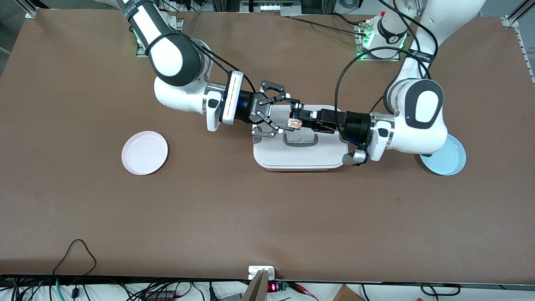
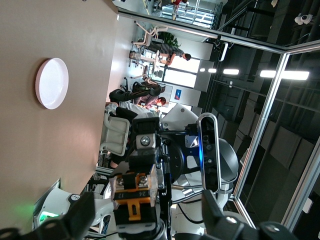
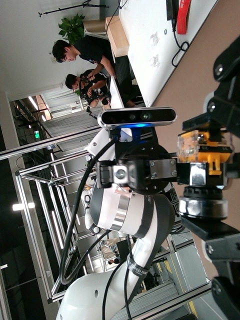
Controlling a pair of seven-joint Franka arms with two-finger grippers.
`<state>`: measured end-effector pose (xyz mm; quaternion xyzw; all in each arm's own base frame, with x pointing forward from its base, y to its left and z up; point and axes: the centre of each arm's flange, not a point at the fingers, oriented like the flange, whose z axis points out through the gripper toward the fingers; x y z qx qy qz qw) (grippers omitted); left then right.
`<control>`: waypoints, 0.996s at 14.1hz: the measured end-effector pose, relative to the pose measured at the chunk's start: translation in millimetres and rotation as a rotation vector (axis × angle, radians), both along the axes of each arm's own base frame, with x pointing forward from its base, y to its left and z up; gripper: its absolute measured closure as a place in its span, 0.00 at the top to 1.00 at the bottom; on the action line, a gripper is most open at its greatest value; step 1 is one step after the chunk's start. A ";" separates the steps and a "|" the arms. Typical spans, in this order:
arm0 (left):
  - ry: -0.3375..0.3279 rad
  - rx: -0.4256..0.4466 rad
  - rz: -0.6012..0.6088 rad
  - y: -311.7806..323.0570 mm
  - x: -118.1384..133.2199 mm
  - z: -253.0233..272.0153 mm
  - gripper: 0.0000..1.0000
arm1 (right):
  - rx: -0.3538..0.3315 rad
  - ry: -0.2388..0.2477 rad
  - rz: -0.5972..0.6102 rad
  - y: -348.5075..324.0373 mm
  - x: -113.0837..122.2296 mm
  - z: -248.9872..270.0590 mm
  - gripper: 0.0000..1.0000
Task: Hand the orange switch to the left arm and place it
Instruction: 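Grasp the orange switch with the left gripper above the box, then open the right gripper and withdraw it while the left gripper pulls back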
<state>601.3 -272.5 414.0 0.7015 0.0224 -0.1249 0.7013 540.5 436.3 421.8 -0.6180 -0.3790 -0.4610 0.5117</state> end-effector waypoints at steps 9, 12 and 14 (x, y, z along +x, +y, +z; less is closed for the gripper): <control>0.014 -0.007 -0.008 2.0 -2.6 -4.9 0.34 | 0.003 -0.013 0.003 1.9 -1.2 1.6 0.72; 0.011 -0.022 -0.029 0.5 -5.2 -1.4 0.34 | 0.006 0.002 0.000 1.9 -1.1 0.8 0.96; 0.008 -0.023 -0.029 0.7 -4.9 -0.1 0.34 | 0.011 0.022 -0.003 0.7 -0.2 1.7 1.00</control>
